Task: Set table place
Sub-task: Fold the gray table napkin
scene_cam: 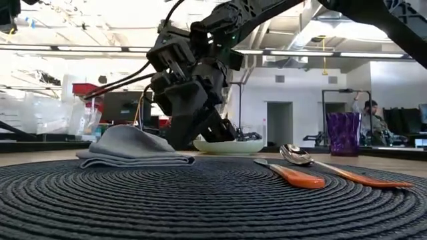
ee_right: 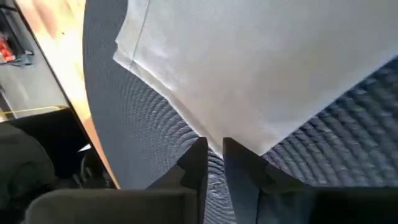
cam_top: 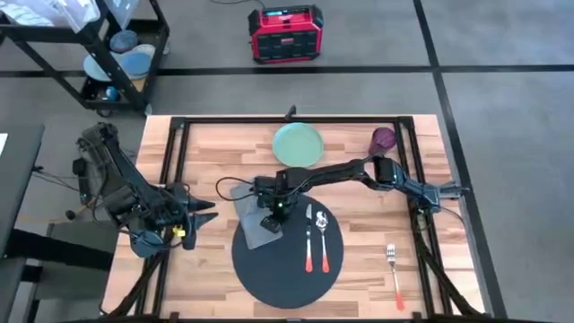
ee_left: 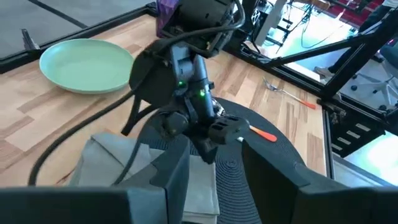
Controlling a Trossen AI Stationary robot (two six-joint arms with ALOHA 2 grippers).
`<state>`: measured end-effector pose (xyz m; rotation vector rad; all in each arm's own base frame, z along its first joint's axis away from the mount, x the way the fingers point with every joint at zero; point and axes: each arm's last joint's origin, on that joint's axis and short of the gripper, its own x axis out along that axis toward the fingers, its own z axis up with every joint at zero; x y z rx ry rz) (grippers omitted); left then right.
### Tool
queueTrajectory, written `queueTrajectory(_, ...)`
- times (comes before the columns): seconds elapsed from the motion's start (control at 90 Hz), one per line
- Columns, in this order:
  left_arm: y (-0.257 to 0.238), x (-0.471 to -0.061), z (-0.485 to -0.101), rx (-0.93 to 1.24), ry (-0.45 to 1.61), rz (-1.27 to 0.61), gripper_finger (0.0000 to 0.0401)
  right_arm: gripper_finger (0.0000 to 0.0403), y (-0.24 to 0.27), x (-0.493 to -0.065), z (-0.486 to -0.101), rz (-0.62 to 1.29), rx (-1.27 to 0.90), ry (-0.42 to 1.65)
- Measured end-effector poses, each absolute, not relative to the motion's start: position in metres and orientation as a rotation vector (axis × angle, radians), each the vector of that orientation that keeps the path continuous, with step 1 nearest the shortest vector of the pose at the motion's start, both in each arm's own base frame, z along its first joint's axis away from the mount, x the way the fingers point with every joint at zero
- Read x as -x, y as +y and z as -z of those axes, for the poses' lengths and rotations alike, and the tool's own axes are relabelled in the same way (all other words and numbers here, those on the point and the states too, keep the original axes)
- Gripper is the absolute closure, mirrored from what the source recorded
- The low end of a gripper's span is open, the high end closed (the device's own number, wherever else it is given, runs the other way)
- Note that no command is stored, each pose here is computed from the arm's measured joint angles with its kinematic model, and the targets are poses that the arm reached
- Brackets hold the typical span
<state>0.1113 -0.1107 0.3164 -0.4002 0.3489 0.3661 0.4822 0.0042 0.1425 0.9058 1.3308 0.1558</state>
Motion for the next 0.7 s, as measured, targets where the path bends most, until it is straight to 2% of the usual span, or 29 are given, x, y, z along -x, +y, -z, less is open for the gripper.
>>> queueTrajectory(0.189,-0.111,-0.111,-0.316,0.4,0.353,-0.364,0.0271,0.0356,-0.025,-0.481,-0.144,-0.109,-0.938,1.304)
queueTrajectory(0.433,-0.111,-0.111,-0.316,0.403,0.36,-0.36,0.0271,0.0362,-0.077,-0.475,-0.178,0.091,-0.881,1.267)
queueTrajectory(0.589,-0.111,-0.111,-0.316,0.405,0.361,-0.359,0.0271,0.0377,-0.089,-0.478,-0.183,0.127,-0.872,1.198)
queueTrajectory(0.7,-0.111,-0.111,-0.316,0.409,0.361,-0.359,0.0271,0.0395,-0.089,-0.478,-0.182,0.067,-0.787,1.199)
